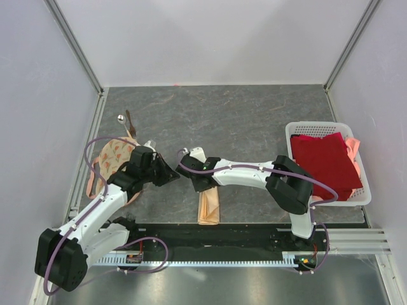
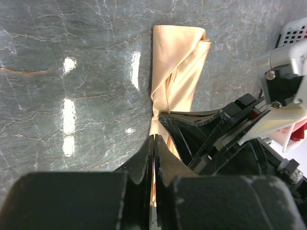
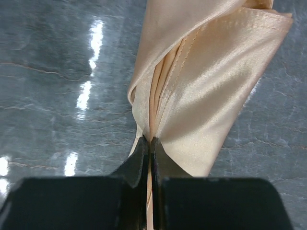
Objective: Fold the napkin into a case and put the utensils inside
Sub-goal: Pick up the smaller rectangle-folded napkin from the center of the board, then turn over the smaller rectangle-folded napkin at the center of the board.
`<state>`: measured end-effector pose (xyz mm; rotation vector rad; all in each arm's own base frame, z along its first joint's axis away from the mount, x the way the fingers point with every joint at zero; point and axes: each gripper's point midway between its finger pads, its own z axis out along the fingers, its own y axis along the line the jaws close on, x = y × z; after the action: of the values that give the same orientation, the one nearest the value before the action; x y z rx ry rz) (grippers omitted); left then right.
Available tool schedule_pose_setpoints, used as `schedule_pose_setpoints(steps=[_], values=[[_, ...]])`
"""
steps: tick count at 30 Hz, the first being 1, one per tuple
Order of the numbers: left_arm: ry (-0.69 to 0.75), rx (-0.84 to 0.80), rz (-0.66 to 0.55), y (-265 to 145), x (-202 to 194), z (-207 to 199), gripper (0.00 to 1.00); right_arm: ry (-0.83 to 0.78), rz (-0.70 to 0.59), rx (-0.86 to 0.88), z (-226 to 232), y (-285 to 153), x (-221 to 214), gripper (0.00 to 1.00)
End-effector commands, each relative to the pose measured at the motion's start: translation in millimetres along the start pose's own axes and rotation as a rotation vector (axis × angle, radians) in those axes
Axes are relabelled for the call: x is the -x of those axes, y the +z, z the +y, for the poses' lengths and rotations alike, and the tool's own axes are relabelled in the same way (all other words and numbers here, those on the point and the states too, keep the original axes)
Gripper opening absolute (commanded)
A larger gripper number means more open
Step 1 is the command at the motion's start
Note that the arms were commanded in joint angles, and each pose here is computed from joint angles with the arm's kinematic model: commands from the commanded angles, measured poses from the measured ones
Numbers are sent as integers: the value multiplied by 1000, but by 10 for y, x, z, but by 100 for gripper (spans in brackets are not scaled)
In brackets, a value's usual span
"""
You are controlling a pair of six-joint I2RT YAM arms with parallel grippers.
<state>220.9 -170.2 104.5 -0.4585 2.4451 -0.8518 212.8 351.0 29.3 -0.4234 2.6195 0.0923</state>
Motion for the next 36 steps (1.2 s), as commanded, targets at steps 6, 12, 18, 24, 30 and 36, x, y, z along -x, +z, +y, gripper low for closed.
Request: schedule_pose_setpoints(steps=[6,12,18,24,30,36], values=[[28,31,-47,-133,186,57,5,44,-115,463,842,-605,635,0],[34,70,-145,-376,400,26,5,93,-143,697,1109,-761,849,0],[39,114,-243,-546,578,36,5,202,-123,959,1098,-711,843,0],[15,161,-198,-422,522,144,4,290,-99,1142,935,-610,729,0],[37,129,-159,-243,498,121,3,325,-73,1125,659,-470,606,0],[42,55,-46,79,346,76,3,344,-63,1099,383,-367,546,11]])
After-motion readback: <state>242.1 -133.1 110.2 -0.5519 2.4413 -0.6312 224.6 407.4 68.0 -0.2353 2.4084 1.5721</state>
